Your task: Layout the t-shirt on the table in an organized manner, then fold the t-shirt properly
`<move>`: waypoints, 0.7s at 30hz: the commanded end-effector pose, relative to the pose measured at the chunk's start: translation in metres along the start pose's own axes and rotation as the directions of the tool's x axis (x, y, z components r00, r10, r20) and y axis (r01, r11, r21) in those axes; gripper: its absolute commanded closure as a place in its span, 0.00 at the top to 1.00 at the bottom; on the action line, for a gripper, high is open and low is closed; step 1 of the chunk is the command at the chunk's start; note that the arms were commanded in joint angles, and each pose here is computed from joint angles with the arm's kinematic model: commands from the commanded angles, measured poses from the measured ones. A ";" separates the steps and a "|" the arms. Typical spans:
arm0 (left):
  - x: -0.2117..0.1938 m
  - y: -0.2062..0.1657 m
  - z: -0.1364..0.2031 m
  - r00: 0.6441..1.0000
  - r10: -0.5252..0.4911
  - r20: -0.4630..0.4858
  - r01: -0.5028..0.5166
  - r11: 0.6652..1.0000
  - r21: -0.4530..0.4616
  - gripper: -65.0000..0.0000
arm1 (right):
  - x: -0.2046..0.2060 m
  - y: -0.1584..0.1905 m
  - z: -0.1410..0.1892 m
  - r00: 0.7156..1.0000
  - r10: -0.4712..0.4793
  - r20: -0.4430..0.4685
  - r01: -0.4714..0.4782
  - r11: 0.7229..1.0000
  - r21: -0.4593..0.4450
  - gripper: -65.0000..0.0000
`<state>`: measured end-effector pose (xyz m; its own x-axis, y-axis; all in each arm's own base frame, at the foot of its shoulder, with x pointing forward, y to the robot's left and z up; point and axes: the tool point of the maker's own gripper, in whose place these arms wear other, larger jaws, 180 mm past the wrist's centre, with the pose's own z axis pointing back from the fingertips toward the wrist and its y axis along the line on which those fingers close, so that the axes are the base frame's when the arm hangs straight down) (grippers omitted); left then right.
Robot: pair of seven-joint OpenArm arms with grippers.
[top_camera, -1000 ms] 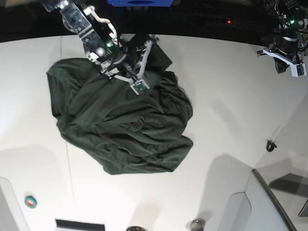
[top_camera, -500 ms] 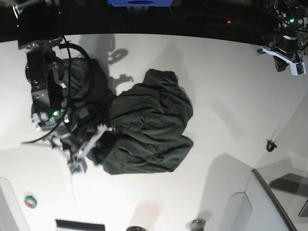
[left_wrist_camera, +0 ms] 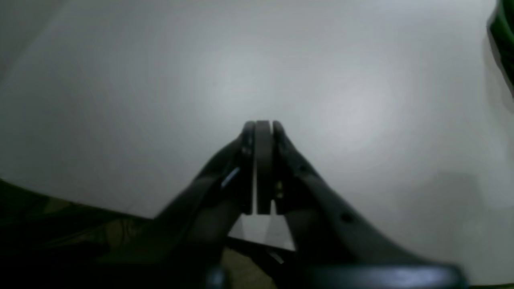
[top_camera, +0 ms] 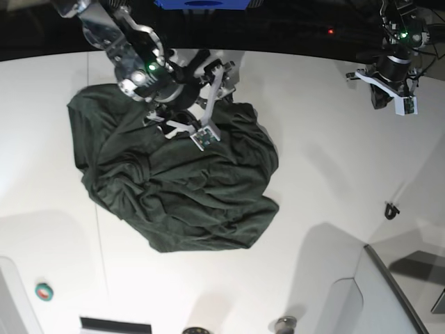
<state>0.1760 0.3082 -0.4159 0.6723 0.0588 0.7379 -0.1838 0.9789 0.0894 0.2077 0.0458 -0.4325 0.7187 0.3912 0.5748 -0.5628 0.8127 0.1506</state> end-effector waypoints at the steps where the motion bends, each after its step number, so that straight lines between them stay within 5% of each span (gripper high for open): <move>1: 0.010 0.004 0.002 0.999 0.000 0.038 0.000 1.000 0.006 0.13 | 0.015 0.009 -0.004 0.998 -0.013 0.055 0.012 1.000 0.022 0.69; 10: 0.003 -0.019 0.003 0.999 -0.024 0.027 0.027 0.995 -0.100 0.37 | 0.019 0.017 -0.040 0.999 -0.021 0.047 0.022 1.000 -0.015 0.66; 14: -0.005 -0.017 0.002 1.000 -0.023 0.005 0.024 0.994 -0.109 0.41 | 0.017 0.034 -0.053 0.999 0.041 0.020 -0.041 0.999 -0.021 0.41; 17: -0.008 -0.015 0.003 1.000 -0.026 0.000 0.026 0.994 -0.106 0.41 | 0.025 0.049 -0.058 0.999 0.045 0.019 -0.045 0.999 0.001 0.12; 21: -0.003 0.009 0.007 1.000 -0.007 0.015 0.008 0.999 -0.044 0.40 | 0.043 0.066 -0.057 0.996 0.074 0.058 -0.076 0.997 0.029 0.07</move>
<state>0.1624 0.3059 -0.4248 0.6915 0.0649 0.7195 -0.1397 0.9892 0.0450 0.2162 0.1279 -0.4593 0.6710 0.4525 0.5873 -0.6231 0.7735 0.1160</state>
